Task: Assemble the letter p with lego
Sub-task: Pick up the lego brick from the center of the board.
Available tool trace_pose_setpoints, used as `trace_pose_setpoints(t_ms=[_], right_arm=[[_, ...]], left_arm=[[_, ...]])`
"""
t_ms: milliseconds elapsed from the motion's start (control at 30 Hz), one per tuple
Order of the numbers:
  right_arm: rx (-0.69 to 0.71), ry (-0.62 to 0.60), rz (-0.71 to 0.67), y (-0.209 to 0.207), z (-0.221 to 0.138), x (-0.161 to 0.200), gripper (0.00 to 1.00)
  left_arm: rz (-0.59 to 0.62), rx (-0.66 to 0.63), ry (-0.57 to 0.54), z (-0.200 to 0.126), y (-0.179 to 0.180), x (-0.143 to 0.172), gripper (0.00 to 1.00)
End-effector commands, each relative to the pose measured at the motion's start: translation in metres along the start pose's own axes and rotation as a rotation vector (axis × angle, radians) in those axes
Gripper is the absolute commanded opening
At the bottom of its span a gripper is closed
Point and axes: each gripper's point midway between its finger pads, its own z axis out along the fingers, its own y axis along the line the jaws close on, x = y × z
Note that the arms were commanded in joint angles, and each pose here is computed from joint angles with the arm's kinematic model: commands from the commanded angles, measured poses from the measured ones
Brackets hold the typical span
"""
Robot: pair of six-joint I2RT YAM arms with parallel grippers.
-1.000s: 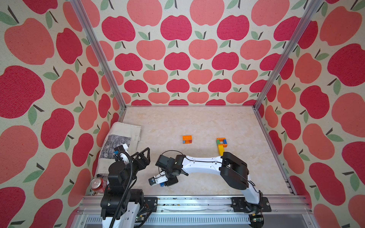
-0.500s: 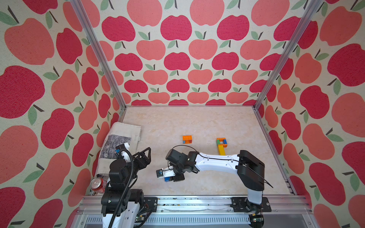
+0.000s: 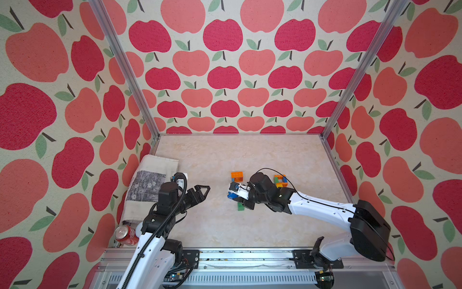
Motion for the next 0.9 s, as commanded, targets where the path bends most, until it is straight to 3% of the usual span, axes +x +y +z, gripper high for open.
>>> trace_pose_setpoints(t_ms=[0, 167, 400, 867], right_arm=[[0.074, -0.1, 0.039, -0.016, -0.009, -0.016, 0.25], [0.082, -0.144, 0.033, -0.014, -0.014, -0.016, 0.25], [0.066, -0.256, 0.0, -0.003, -0.019, -0.021, 0.26], [0.026, -0.283, -0.013, 0.004, -0.018, -0.027, 0.26]], left_arm=[[0.083, 0.089, 0.035, 0.014, -0.035, 0.0, 0.79], [0.158, 0.08, 0.15, 0.037, -0.051, 0.019, 0.79], [0.162, 0.117, 0.19, 0.051, -0.063, 0.025, 0.71], [0.183, 0.137, 0.269, 0.062, -0.07, 0.04, 0.6]])
